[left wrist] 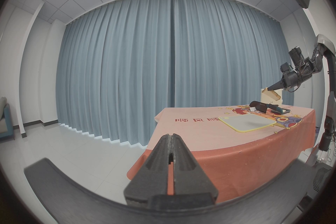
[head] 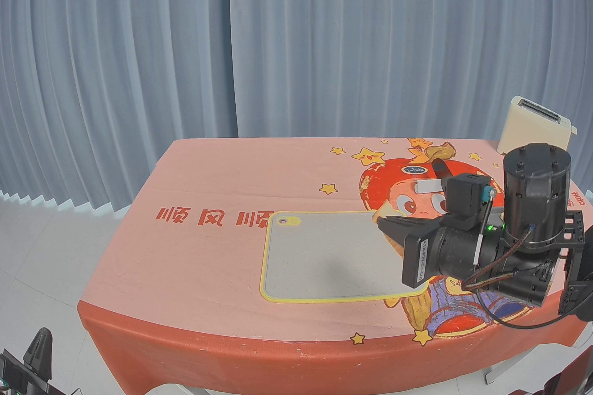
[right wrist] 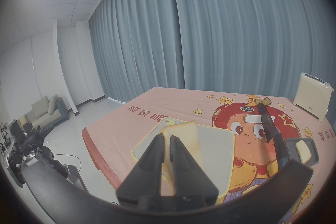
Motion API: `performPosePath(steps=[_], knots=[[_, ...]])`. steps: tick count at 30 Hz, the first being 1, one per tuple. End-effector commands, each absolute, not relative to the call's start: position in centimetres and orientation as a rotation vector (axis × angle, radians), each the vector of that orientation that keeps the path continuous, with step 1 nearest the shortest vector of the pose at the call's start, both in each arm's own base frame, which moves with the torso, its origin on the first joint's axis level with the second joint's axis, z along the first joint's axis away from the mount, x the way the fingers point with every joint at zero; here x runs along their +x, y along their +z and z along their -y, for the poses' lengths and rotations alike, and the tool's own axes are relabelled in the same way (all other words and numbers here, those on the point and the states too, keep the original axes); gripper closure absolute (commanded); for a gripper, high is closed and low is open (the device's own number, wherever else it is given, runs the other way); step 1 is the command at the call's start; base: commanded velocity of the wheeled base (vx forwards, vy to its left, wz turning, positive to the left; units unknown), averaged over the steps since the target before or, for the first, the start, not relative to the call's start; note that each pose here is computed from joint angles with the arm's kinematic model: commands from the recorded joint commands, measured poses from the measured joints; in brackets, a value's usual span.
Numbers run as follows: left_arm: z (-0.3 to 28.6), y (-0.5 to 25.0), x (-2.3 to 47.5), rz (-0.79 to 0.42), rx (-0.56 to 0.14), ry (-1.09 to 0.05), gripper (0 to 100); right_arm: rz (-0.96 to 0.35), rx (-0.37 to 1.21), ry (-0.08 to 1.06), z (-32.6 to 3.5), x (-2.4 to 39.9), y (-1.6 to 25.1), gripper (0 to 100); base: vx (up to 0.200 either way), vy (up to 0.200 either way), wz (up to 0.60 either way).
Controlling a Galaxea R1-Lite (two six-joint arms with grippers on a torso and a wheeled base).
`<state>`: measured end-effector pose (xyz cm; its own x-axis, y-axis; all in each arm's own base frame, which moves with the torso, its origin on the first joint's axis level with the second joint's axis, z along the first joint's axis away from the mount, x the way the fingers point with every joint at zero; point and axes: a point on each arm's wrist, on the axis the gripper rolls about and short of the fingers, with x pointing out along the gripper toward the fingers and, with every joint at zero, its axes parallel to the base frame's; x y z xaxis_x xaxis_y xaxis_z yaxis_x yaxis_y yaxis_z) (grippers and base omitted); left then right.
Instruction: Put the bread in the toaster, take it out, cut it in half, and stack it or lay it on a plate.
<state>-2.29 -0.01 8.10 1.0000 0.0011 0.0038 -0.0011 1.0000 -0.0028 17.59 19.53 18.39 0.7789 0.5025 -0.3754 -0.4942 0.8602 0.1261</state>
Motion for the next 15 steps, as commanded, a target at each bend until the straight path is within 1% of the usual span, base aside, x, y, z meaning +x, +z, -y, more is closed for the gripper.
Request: performPosePath(steps=[1,3,15], knots=[[0.02,7.59,-2.23,-0.003,-0.003,0.002,100,-0.412,0.021,0.539,-19.57,17.61,18.34,100,0.0,0.0,0.0],[0.02,7.6,-2.22,-0.005,-0.003,0.002,100,-0.415,0.019,0.539,-19.58,17.62,18.29,100,0.0,0.0,0.0],[0.01,7.6,-2.22,-0.005,-0.003,0.006,100,-0.416,0.017,0.539,-19.57,17.61,18.25,100,0.0,-0.2,0.0]])
